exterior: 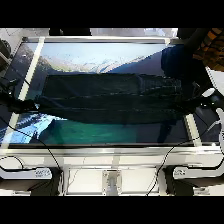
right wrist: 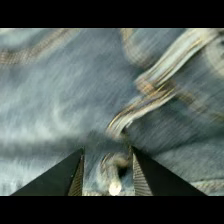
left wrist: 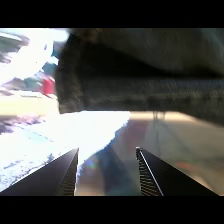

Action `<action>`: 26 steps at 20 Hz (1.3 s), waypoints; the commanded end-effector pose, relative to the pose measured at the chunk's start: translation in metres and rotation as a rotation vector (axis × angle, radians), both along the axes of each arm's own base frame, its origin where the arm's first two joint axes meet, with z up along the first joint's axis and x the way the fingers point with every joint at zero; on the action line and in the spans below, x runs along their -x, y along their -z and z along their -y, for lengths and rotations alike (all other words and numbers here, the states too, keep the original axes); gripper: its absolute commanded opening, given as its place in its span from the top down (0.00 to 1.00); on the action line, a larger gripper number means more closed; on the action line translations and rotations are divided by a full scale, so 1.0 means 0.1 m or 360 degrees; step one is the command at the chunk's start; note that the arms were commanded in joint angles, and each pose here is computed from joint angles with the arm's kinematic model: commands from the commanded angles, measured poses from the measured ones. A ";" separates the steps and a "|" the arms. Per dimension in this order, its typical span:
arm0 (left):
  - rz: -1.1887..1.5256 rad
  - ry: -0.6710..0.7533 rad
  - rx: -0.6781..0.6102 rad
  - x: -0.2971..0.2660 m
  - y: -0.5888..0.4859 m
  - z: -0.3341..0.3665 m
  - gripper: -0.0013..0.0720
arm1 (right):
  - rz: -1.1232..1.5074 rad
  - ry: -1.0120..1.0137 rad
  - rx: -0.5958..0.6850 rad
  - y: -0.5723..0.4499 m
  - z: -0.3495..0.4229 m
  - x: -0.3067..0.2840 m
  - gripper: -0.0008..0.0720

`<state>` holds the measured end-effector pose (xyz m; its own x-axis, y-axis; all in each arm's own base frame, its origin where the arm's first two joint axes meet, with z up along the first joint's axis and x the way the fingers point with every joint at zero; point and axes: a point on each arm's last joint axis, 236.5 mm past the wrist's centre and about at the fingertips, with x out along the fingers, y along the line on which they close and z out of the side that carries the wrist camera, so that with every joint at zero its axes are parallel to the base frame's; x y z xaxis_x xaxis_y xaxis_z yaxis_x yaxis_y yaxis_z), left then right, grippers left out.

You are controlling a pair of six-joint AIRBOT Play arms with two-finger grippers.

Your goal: Fold the clothes and pants, and hang the long-sleeved shirts on hangers.

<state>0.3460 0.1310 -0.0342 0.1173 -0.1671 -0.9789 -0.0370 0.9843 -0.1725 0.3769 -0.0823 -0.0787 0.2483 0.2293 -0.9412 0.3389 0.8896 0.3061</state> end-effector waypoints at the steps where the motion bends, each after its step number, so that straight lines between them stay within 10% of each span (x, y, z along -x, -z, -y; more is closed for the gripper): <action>1: -0.0071 0.0210 0.0044 0.15 0.01 0.12 0.38 | -0.0083 -0.0150 0.0021 -0.07 -0.04 0.17 0.54; 26: -0.0106 -0.0661 0.0167 -0.29 0.54 0.12 0.31 | -0.0090 -0.0169 0.0098 -0.06 0.07 0.19 0.54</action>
